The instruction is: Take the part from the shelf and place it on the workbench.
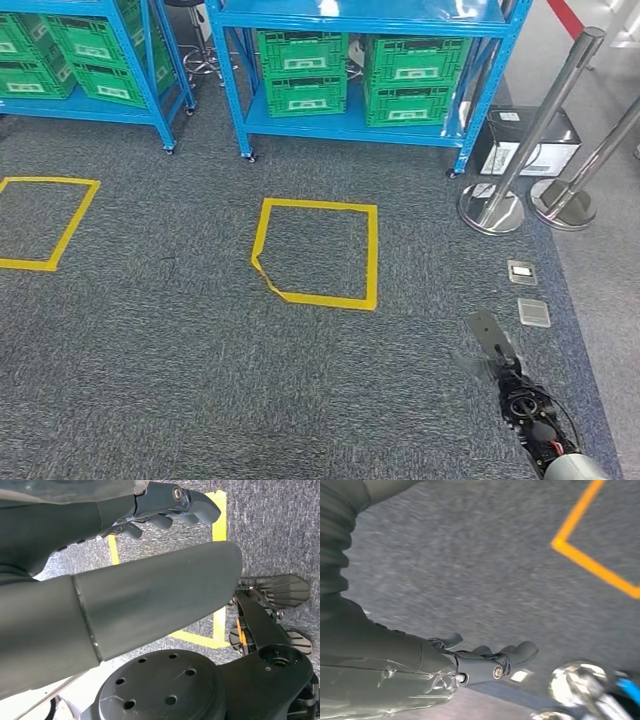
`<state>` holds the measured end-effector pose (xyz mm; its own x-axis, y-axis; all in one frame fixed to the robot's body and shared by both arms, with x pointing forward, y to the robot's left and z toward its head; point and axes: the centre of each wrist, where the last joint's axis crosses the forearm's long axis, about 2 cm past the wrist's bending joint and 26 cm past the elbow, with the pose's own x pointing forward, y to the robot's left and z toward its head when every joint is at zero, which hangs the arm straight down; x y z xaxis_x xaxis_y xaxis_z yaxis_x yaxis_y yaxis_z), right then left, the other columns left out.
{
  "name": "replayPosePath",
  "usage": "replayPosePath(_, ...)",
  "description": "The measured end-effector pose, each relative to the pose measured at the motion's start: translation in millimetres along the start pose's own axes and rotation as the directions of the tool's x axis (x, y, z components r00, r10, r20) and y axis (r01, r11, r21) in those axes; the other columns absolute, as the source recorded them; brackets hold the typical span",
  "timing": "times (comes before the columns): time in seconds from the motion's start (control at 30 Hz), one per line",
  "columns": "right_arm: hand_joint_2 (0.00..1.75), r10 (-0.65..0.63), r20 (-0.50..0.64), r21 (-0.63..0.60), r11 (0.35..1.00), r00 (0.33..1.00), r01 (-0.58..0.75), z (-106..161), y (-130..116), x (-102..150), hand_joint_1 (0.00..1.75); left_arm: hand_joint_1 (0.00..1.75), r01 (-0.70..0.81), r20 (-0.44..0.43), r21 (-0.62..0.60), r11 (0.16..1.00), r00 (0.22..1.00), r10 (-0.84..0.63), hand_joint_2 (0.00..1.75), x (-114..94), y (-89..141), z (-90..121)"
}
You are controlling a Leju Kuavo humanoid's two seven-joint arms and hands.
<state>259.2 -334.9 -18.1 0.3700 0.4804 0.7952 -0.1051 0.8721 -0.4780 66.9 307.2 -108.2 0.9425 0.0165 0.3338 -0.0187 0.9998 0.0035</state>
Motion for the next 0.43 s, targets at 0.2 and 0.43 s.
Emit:
replayPosePath(0.2, 1.75, -0.03, -0.283, 0.041, 0.998, 0.959, 0.043, 20.5, 5.6, -40.9, 0.0, 0.0, -0.003, 0.0, 0.002, 1.0, 1.0, 0.003, 0.0, -0.1, 0.0, 0.0)
replayPosePath(0.43, 1.75, 0.009, -0.646, 0.18, 0.974, 0.763, 0.141, 72.8, 32.9, -94.1, 0.0, 0.0, 0.007, 0.0, -0.001, 1.0, 1.0, -0.007, 0.0, 0.0, -0.1, 0.0)
